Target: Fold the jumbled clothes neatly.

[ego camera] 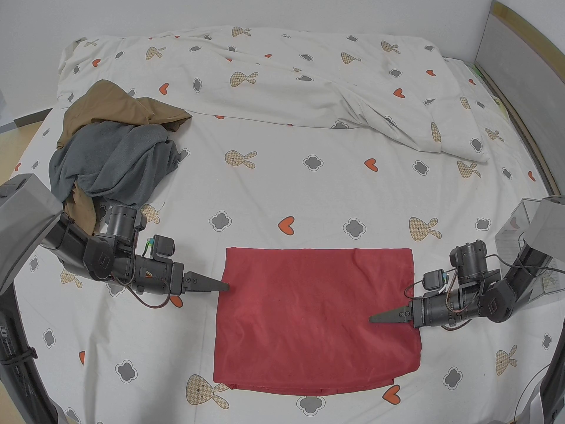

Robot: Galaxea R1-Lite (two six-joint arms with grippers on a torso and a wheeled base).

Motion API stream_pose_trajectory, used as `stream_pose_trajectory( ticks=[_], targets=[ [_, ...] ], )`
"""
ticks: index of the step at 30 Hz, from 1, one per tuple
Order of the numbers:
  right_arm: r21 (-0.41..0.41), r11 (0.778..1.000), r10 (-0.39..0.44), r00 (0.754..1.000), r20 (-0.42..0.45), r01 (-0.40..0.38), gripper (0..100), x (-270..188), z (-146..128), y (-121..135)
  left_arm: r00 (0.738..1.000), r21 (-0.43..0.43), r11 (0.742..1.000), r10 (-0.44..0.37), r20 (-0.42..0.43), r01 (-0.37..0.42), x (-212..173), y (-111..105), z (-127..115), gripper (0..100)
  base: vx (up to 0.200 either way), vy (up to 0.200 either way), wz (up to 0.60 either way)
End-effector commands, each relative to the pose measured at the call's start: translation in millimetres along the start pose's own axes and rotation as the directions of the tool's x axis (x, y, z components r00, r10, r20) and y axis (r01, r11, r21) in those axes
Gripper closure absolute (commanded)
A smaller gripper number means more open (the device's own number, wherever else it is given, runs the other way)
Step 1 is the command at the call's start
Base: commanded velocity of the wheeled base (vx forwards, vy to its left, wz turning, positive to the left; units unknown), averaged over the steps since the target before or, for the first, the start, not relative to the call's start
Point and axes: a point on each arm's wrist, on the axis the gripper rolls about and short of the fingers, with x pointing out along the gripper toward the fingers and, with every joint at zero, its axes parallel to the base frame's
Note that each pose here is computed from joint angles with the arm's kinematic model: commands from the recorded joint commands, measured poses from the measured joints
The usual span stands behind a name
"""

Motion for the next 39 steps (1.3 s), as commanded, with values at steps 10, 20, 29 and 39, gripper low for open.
stream_pose_trajectory(
  ticks=[10, 20, 29, 39],
  targets=[
    [-0.012, 0.999, 0.045, 0.998, -0.04, -0.046, 0, 10, -3, 13, 0.999, 0.02, 0.999, -0.027, -0.03, 0.028, 13, -11, -1, 0, 0.0, 0.0, 0.0],
    [-0.01, 0.999, 0.047, 0.998, -0.045, -0.048, 0, 11, -5, 13, 0.996, -0.041, 0.999, -0.039, -0.086, 0.035, 17, -12, -25, 0, 0.0, 0.0, 0.0],
    [-0.018, 0.998, 0.054, 0.997, -0.052, -0.055, 0, 12, -6, 16, 0.99, -0.038, 0.997, -0.064, -0.127, 0.06, 33, -16, -33, 0, 0.0, 0.0, 0.0],
    [-0.029, 0.998, 0.058, 0.997, -0.044, -0.06, 0, 11, -3, 20, 0.993, -0.011, 0.998, -0.069, -0.101, 0.068, 49, 0, -32, 0, 0.0, 0.0, 0.0]
  ],
)
